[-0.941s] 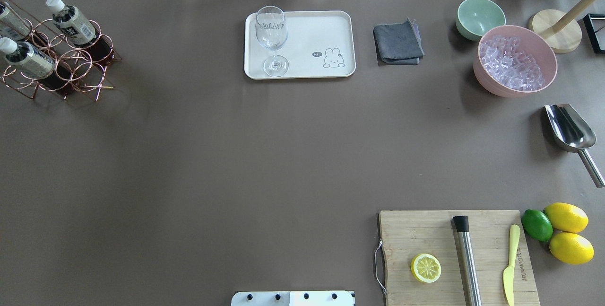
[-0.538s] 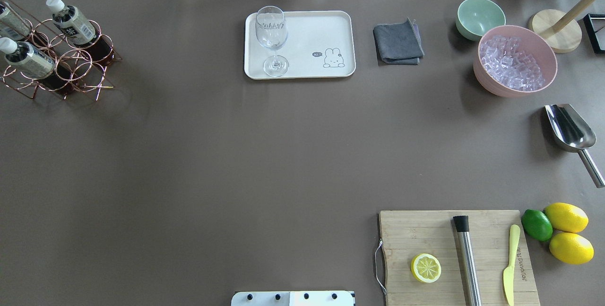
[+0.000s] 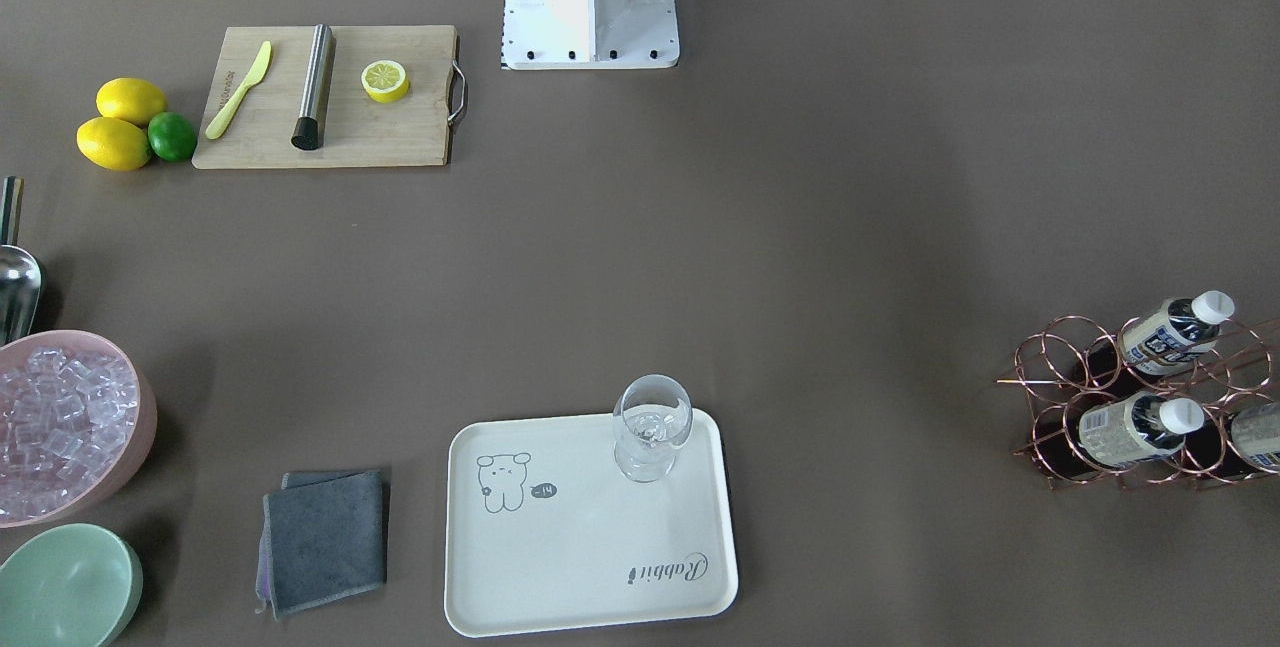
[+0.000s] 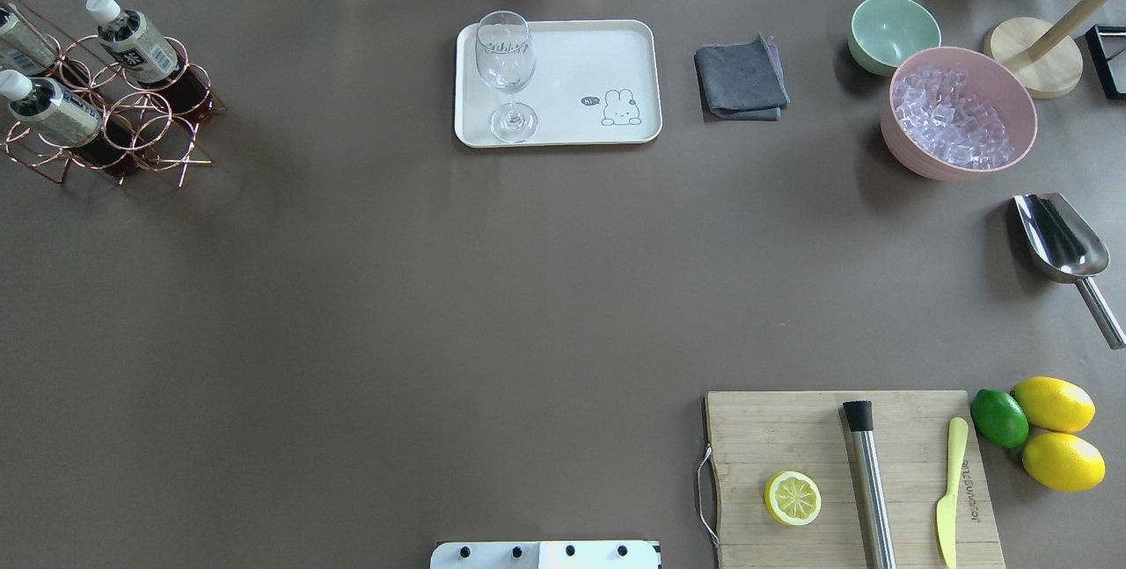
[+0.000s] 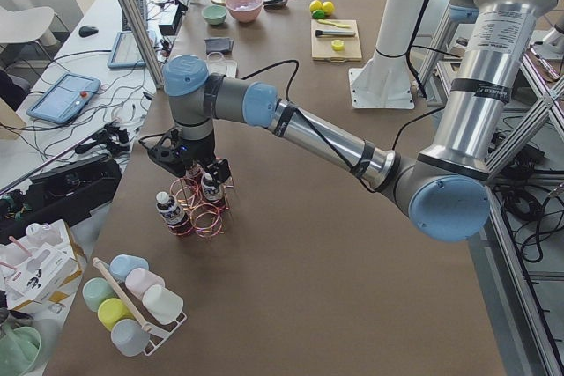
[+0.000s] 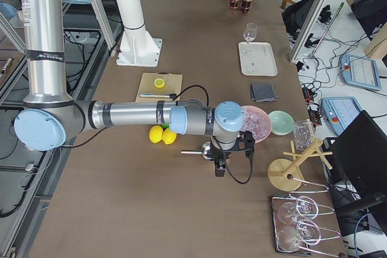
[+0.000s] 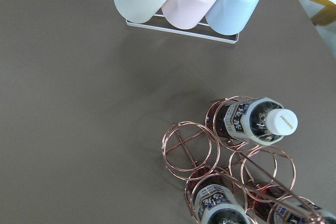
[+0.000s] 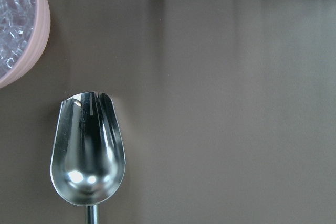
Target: Take tea from basket to plate
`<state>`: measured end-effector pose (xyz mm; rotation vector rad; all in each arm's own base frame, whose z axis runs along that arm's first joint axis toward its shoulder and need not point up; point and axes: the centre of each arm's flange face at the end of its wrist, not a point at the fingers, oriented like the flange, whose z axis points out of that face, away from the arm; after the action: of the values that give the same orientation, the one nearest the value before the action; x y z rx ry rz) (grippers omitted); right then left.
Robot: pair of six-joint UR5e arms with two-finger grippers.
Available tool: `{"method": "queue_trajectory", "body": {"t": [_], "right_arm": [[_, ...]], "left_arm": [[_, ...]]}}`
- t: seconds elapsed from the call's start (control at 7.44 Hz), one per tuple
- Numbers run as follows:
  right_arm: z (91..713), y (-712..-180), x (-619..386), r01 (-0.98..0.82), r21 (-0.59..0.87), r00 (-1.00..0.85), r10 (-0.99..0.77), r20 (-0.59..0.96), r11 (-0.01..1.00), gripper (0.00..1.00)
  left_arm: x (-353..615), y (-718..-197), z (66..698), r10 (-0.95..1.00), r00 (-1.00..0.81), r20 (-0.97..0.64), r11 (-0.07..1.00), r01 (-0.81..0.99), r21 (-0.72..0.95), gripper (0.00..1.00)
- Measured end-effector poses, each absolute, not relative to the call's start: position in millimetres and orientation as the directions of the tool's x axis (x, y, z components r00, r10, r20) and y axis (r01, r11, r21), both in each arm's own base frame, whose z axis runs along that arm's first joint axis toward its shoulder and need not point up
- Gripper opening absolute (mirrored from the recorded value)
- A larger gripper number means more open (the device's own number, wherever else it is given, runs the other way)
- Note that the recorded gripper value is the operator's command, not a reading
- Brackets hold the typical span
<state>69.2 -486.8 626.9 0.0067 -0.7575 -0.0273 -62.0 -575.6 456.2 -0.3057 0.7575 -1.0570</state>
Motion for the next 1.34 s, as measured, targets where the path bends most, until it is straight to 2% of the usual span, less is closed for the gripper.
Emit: {"method": "queue_trajectory", "body": {"t": [0.27, 0.67, 1.34], "right_arm": [[627, -487, 69, 0.021, 0.013, 0.726, -0.024, 0.687, 1.0, 1.0], [629, -486, 68, 0.023, 0.009, 0.726, -0.023, 0.687, 1.0, 1.0], [630, -486, 66, 0.026, 0.008, 0.726, -0.024, 0.687, 1.0, 1.0]], "left_arm": [[-60, -590, 444, -0.948, 0.108, -0.3, 0.286, 0.708, -0.646, 0.98], [-41, -610, 434, -0.976, -0.008, -0.219, 0.148, 0.714, -0.685, 0.98], [-37, -668, 429, -0.986, -0.099, -0.134, 0.025, 0.705, -0.709, 0.98]]}}
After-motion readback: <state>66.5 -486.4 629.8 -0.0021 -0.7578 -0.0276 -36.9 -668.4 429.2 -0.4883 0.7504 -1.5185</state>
